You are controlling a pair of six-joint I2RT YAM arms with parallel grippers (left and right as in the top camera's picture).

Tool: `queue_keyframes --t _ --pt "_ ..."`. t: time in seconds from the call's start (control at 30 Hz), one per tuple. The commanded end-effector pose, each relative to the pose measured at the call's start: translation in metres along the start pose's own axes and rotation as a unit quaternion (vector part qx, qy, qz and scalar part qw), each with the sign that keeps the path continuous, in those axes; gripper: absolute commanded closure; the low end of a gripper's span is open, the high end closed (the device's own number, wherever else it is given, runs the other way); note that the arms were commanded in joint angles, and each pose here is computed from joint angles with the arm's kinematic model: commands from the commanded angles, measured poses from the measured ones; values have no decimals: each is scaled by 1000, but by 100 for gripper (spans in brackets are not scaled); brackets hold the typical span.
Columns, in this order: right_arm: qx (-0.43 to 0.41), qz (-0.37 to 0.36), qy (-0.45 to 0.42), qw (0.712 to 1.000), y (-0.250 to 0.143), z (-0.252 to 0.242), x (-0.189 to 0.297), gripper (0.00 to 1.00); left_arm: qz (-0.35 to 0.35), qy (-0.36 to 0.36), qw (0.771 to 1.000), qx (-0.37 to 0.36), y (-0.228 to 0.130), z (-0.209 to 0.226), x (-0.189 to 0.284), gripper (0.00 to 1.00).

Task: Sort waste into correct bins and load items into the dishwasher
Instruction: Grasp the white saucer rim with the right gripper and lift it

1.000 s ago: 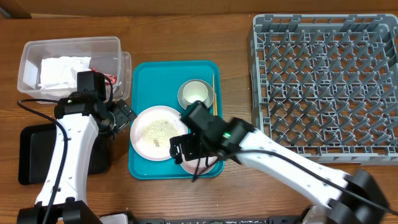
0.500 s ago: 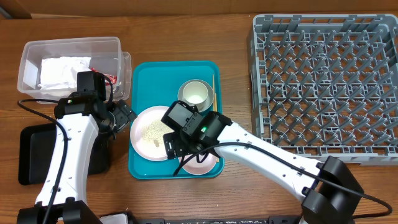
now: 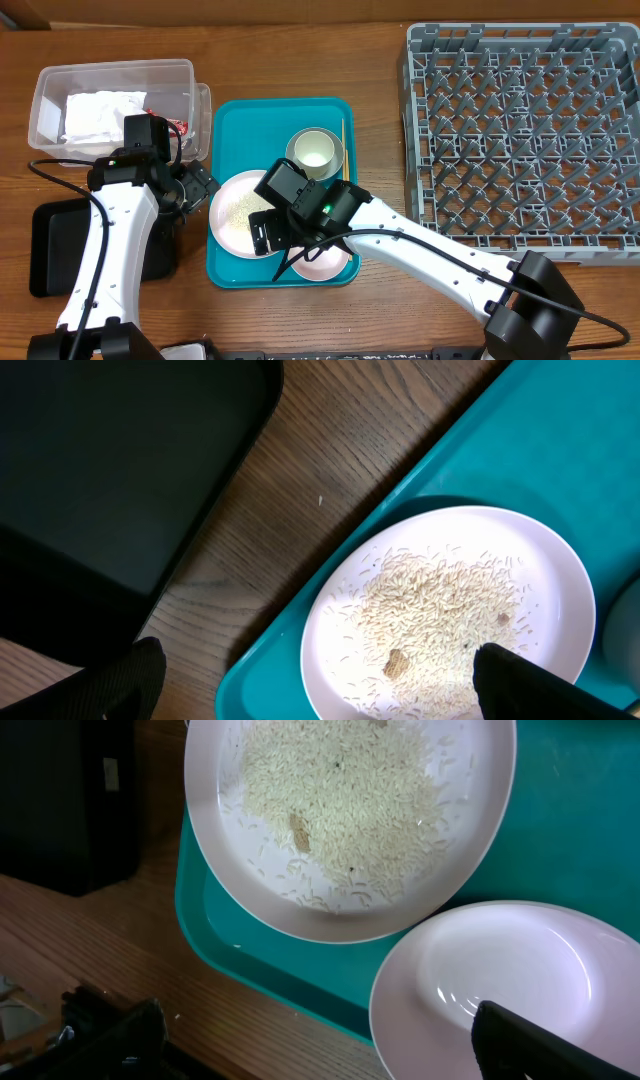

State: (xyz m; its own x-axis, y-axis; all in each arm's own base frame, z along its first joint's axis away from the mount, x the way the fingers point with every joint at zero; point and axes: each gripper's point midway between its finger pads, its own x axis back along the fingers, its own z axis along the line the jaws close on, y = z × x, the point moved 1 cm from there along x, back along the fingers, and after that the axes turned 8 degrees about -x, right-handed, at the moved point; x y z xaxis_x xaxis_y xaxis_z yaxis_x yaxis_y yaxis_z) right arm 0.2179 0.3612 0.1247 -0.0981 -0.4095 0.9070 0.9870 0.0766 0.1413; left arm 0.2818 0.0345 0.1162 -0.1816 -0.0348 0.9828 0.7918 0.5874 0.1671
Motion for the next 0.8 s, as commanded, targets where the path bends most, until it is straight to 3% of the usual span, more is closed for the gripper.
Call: queue_keyframes --t 0.0,0.07,0.1,0.2,0.43,0.63,0.77 --pt "-2 -1 -18 1000 -3 -6 -4 6 0 -2 1000 9 0 0 1 0" --pt "-1 -14 -54 998 -2 -19 -5 23 0 -2 1000 9 0 0 1 0" --pt "1 -18 -75 997 -3 -26 -5 25 0 -2 1000 9 0 0 1 0" --pt "30 -4 -97 995 -12 -32 -6 25 0 -2 1000 9 0 0 1 0" --pt "191 53 -100 975 -53 -22 -9 25 0 -2 1000 9 0 0 1 0" --pt "207 66 -139 966 -62 -34 -16 27 0 -2 1000 9 0 0 1 0" --pt "210 85 -157 961 -66 -43 -27 36 0 -2 1000 9 0 0 1 0"
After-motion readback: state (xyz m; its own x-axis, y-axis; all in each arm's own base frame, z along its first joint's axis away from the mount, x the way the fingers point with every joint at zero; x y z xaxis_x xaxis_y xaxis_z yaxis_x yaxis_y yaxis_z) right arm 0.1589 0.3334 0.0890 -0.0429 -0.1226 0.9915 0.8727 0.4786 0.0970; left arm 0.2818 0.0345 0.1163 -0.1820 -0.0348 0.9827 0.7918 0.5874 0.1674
